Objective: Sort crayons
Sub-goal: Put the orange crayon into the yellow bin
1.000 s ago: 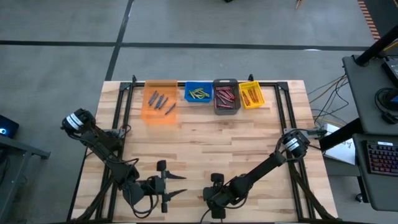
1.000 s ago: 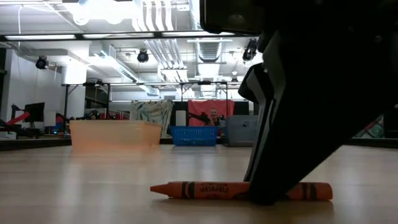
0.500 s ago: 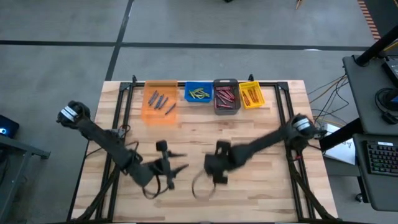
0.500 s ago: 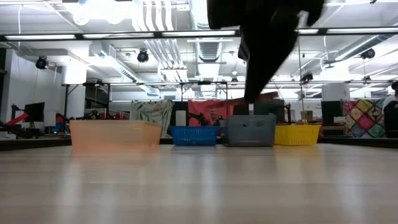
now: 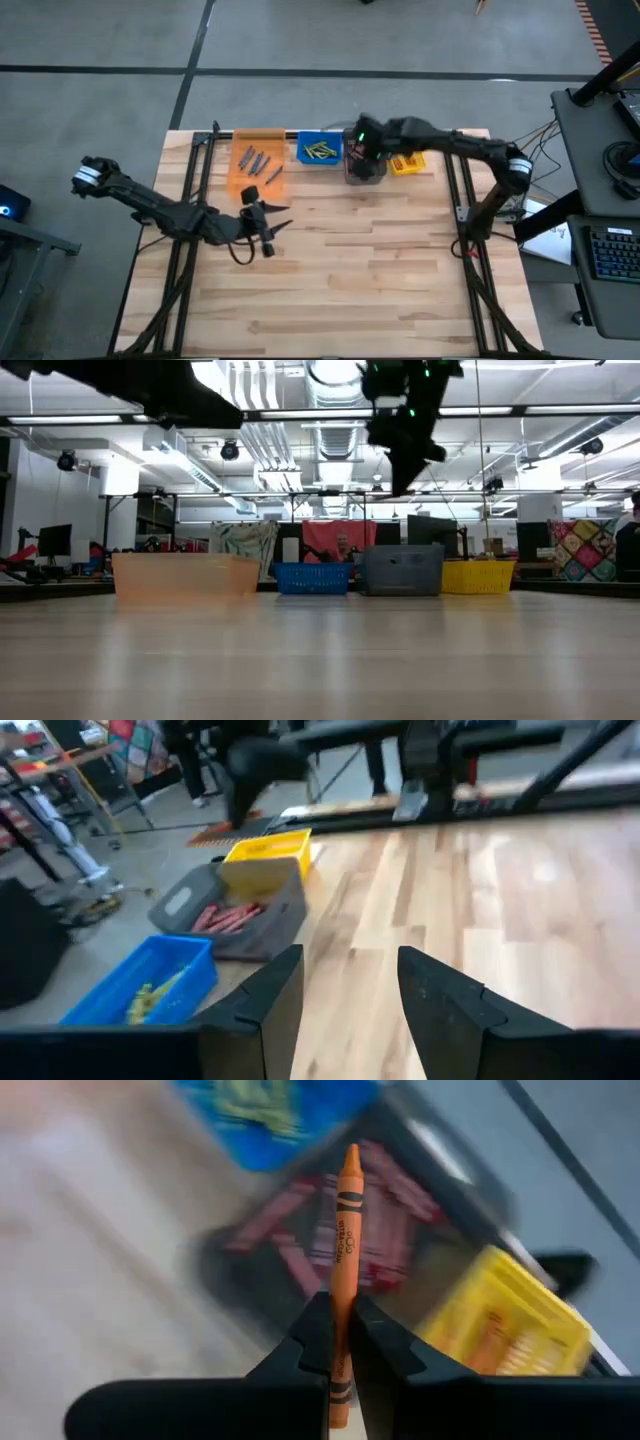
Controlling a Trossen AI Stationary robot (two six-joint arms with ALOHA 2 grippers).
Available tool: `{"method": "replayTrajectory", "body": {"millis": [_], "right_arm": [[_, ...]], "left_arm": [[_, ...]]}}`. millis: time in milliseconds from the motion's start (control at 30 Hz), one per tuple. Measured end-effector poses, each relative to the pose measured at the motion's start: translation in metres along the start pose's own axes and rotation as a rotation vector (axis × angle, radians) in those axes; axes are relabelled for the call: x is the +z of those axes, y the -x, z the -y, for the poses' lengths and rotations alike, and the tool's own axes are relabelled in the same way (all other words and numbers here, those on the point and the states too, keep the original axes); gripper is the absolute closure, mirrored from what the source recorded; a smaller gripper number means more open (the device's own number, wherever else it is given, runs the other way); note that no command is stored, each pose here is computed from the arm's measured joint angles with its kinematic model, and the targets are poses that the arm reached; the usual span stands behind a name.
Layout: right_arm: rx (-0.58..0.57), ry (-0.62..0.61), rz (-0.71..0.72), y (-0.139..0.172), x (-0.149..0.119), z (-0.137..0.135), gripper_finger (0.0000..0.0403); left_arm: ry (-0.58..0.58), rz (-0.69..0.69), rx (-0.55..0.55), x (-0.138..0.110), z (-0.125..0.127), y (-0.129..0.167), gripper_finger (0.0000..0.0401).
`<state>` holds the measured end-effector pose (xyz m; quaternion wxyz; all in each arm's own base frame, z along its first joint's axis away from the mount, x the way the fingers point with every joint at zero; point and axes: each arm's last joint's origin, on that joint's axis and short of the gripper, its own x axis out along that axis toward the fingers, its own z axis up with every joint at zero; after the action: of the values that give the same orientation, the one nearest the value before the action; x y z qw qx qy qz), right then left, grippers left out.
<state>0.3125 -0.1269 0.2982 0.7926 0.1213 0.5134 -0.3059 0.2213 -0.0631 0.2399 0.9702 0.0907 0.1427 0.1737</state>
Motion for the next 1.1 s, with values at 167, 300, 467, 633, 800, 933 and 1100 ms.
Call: {"method": "replayTrajectory", "body": {"millis": [167,300,467,633,800,933,1100], "right_arm": [[-0.096,-0.148,-0.068,-0.021,-0.004,0.067,0.0390],[-0.154,-0.255,-0.147,-0.039,-0.022,0.108,0.0390],[-0.186,-0.369,-0.214,-0.067,-0.050,0.132,0.0390],[-0.200,-0.420,-0.217,-0.084,-0.066,0.137,0.0390],[-0.202,-0.442,-0.189,-0.092,-0.071,0.138,0.0390],[-0.216,-0.496,-0.173,-0.098,-0.077,0.144,0.0390],[-0.225,-0.533,-0.146,-0.106,-0.084,0.150,0.0390]], "left_arm": [[0.138,0.049,-0.026,-0.017,-0.003,0.010,0.0264],[0.223,0.047,-0.053,-0.028,-0.002,0.017,0.0271],[0.255,0.044,-0.079,-0.035,0.000,0.023,0.0277],[0.268,0.056,-0.087,-0.030,0.002,0.024,0.0279],[0.274,0.064,-0.089,-0.026,0.002,0.023,0.0279],[0.269,0.069,-0.089,-0.025,0.002,0.023,0.0279],[0.243,0.066,-0.064,-0.026,0.003,0.022,0.0279]]}}
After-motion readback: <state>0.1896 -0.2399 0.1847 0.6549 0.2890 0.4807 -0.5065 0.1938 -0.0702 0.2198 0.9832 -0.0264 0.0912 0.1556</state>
